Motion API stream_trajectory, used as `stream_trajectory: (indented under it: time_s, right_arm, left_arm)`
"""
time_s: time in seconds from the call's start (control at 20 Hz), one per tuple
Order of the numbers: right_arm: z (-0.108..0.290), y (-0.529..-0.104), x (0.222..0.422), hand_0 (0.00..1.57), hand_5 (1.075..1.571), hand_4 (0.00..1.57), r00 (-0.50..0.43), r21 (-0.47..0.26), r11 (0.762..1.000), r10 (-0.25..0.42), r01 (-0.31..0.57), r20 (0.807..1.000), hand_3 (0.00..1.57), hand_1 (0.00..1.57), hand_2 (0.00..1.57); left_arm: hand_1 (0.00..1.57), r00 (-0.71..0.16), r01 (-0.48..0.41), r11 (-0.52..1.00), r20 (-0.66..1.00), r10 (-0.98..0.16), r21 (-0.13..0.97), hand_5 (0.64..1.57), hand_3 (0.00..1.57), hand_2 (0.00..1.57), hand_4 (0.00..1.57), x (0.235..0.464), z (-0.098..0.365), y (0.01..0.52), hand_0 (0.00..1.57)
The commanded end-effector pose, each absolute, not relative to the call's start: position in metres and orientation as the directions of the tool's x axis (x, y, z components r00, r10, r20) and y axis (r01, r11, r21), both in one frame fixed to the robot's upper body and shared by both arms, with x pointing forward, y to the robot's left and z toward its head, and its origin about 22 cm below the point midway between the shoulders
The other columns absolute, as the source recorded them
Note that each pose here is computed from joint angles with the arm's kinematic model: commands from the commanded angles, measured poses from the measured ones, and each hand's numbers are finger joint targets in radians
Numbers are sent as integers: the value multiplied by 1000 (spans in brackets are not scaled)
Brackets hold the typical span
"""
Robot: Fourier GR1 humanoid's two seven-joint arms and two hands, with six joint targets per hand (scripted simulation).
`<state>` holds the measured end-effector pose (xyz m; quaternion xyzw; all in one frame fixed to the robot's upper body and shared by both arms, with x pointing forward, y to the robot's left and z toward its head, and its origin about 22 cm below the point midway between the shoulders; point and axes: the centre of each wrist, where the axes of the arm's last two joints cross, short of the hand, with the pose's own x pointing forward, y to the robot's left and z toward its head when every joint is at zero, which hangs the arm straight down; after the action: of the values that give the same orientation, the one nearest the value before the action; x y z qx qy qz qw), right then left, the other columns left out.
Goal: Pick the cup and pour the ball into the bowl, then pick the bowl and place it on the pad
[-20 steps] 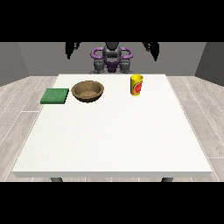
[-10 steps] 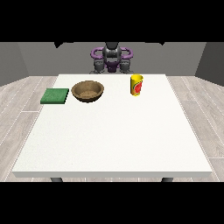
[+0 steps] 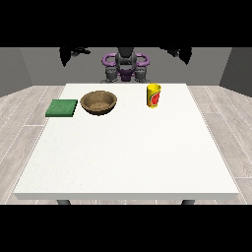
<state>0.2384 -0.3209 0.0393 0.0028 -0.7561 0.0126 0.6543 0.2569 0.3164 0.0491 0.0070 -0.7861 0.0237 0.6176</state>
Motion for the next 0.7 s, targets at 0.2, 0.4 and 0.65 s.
stream_trajectory:
  time_s: [0.2, 0.4, 0.65]
  right_arm:
    - [53, -316, 258, 0, 1571, 0, -259, -21, 998, 6, -55, 966, 0, 0, 0]
    - [60, -335, 263, 0, 1571, 0, -264, -35, 997, 14, -74, 964, 0, 0, 0]
    - [48, -336, 264, 0, 1570, 0, -292, -12, 995, -16, -95, 956, 0, 0, 0]
  left_arm:
    - [0, -339, -65, 998, 941, -3, -20, 1527, 0, 0, 0, 261, -19, 299, 0]
    - [0, -325, -74, 997, 946, -10, -15, 1520, 0, 0, 0, 275, -39, 273, 0]
    - [0, -355, -125, 992, 934, -28, -18, 1530, 0, 0, 0, 281, -71, 273, 0]
